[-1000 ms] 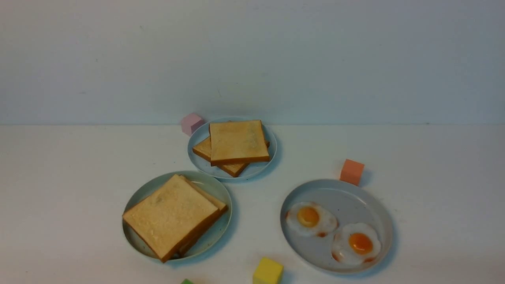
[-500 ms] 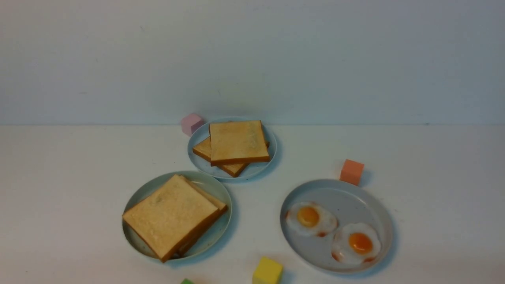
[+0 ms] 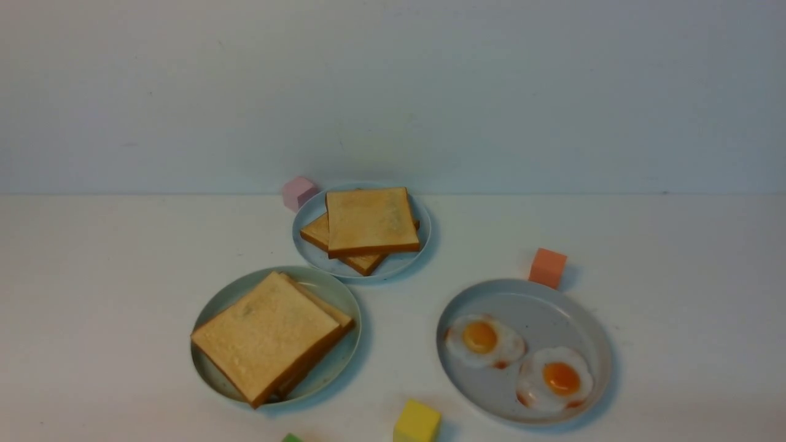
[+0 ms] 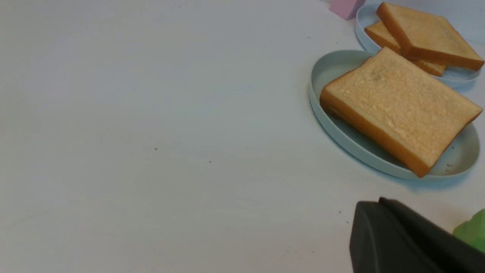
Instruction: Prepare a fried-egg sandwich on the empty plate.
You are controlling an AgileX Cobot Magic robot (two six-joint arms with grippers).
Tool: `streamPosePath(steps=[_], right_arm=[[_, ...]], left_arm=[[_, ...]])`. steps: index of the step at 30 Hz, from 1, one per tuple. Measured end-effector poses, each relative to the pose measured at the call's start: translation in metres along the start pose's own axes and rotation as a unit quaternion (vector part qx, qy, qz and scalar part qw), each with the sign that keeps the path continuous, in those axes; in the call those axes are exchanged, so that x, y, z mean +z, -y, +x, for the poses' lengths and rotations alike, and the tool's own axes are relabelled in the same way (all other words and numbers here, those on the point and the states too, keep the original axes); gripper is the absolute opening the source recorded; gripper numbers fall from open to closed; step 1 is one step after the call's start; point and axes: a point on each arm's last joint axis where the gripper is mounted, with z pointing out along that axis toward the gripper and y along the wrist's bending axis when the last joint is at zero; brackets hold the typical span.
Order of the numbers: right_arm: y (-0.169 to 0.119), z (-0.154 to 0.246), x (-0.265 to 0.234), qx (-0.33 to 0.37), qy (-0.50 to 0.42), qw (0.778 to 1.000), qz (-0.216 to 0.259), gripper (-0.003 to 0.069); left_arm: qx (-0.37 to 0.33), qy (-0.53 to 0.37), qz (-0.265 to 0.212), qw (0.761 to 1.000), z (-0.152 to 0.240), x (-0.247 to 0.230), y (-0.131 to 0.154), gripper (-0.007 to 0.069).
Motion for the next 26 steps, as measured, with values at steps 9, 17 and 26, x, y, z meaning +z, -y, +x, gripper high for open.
streamPosePath(steps=[9, 17, 26], right_arm=[[0.0, 0.0, 0.0, 0.0, 0.0, 1.0, 0.0, 0.0063], [0.0, 0.0, 0.0, 0.0, 0.0, 1.0, 0.0, 0.0076], [0.0, 0.0, 0.0, 0.0, 0.0, 1.0, 0.0, 0.009]], left_arm=[[0.0, 0.0, 0.0, 1.0, 0.0, 0.0, 0.0, -0.0011], [0.0, 0.0, 0.0, 1.0, 0.0, 0.0, 0.0, -0.0004], [0.0, 0.0, 0.0, 1.0, 0.0, 0.0, 0.0, 0.0003]])
